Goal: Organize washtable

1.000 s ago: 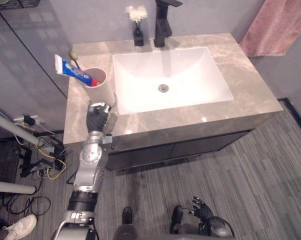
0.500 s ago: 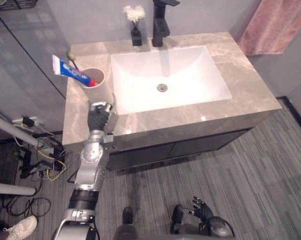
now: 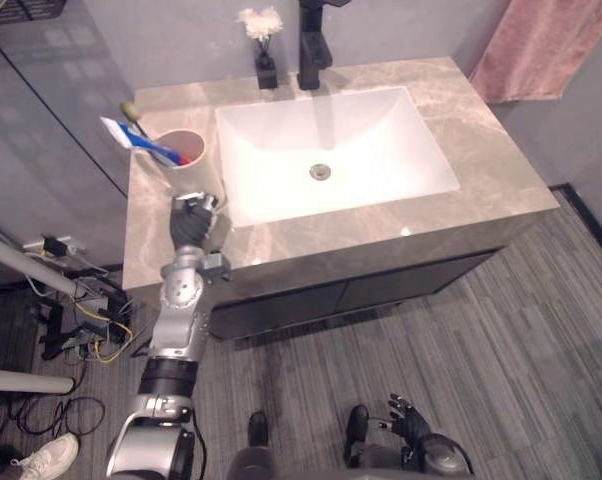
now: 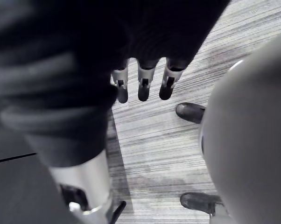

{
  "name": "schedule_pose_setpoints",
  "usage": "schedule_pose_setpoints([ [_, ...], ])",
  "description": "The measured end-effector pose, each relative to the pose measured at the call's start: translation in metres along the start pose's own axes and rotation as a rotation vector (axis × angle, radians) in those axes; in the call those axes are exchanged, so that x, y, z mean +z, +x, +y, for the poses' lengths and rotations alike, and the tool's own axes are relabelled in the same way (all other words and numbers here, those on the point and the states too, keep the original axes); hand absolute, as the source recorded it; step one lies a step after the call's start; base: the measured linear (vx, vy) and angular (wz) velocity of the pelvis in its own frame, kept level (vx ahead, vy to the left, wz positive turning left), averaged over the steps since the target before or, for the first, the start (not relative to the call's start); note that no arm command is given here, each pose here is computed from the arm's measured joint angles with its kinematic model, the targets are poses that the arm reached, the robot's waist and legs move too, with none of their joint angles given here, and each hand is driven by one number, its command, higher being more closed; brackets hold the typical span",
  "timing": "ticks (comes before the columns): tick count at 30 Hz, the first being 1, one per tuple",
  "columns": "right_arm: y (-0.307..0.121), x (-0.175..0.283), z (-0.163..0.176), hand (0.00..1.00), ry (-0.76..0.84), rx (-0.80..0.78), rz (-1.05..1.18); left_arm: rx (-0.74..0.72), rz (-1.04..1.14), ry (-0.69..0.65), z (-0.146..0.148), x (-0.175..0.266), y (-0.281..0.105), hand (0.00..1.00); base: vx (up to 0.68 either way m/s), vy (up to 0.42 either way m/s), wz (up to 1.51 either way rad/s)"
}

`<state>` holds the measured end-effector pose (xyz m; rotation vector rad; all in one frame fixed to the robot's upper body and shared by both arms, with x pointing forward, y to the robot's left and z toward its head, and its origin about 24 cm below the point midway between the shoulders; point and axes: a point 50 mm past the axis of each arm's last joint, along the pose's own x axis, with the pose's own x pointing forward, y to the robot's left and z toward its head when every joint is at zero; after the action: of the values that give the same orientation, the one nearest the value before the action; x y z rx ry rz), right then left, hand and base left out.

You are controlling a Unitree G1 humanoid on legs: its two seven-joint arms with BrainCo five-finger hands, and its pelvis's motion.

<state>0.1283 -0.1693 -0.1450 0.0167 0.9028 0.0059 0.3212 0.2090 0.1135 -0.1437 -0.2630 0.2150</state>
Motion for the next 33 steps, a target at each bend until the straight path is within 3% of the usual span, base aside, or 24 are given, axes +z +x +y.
schedule_pose_setpoints([
  [6,0.0,0.0,-0.001,0.0,0.008,-0.006,-0.001,0.057,-0.011,-0.007,0.013,0.004,0.003,1.0,0.0,0.003,-0.06],
  [33,-0.001,0.003,-0.002,0.0,0.018,-0.007,-0.017,0.08,-0.045,-0.001,0.019,0.014,0.012,1.0,0.0,0.0,0.0],
])
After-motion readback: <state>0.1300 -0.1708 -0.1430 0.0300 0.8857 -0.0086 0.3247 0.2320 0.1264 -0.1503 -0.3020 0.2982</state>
